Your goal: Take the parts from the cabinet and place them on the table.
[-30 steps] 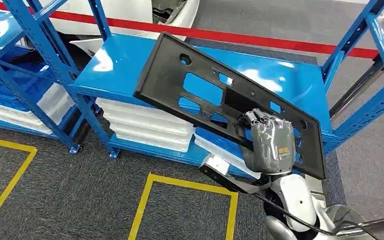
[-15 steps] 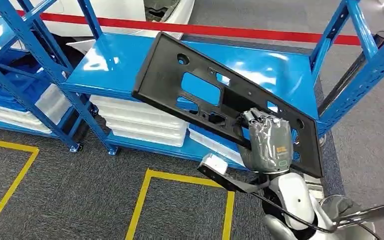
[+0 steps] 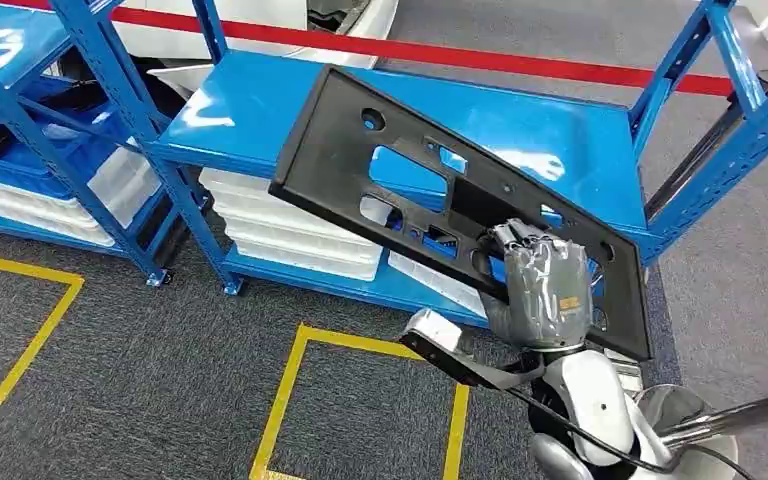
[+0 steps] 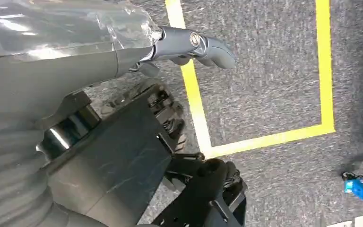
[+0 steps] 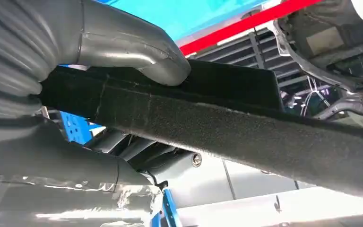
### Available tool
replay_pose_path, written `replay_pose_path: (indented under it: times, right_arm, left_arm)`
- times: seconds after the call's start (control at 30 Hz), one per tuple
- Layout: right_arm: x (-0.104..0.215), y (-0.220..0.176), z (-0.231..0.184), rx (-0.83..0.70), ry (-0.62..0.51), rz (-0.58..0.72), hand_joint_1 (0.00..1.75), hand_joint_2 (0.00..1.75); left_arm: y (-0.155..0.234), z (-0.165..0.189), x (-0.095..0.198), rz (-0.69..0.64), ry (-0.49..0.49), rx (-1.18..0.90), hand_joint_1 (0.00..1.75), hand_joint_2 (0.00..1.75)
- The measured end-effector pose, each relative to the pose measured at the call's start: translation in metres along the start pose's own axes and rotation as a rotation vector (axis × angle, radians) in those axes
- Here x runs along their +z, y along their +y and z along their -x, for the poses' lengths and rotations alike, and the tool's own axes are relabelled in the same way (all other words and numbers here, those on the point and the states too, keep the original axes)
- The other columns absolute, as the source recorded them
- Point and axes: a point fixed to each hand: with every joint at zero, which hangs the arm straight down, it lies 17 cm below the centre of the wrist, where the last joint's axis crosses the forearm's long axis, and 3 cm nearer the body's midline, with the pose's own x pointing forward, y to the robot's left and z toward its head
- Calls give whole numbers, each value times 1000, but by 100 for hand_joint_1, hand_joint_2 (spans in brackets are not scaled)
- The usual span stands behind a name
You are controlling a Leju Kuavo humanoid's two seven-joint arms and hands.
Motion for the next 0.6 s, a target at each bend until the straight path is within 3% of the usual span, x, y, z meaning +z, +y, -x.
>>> replay_pose_path:
  times: [0.6]
  right_arm:
    - [1, 1, 1, 1, 0, -3, 175, 175]
  left_arm:
    - [-2, 0, 0, 8, 4, -5, 0, 175]
